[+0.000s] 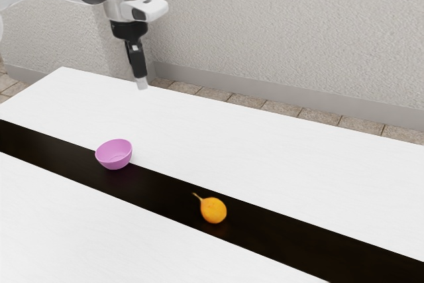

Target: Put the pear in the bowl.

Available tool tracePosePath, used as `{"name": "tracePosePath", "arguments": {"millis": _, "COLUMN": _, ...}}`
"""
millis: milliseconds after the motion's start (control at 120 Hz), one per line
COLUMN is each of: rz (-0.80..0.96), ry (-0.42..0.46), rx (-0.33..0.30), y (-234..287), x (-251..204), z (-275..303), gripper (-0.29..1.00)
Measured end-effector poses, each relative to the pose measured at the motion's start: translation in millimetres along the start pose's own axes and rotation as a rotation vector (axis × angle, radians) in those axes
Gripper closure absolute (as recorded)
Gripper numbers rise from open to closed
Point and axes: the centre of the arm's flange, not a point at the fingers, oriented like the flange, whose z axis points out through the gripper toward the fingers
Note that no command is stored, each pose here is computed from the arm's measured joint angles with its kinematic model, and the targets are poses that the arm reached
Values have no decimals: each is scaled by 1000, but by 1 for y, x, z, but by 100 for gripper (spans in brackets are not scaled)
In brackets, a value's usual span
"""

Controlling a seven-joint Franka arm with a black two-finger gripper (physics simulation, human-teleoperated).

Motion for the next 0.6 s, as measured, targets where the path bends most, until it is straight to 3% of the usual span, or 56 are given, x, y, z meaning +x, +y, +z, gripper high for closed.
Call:
{"name": "tracePosePath", "arguments": {"millis": 242, "rz": 79, "ry": 14, "rx": 13, "y": -2, "x": 2, "z": 0, "gripper": 0}}
{"name": "tracePosePath", "arguments": {"millis": 325, "rz": 130, "ry": -6, "rx": -8, "y": 1, "x": 3, "z": 14, "gripper": 0}}
{"name": "tracePosePath", "arguments": {"millis": 600, "rz": 601, "ry": -45, "rx": -123, "y": 68, "x": 52, "z": 112, "gripper": 0}}
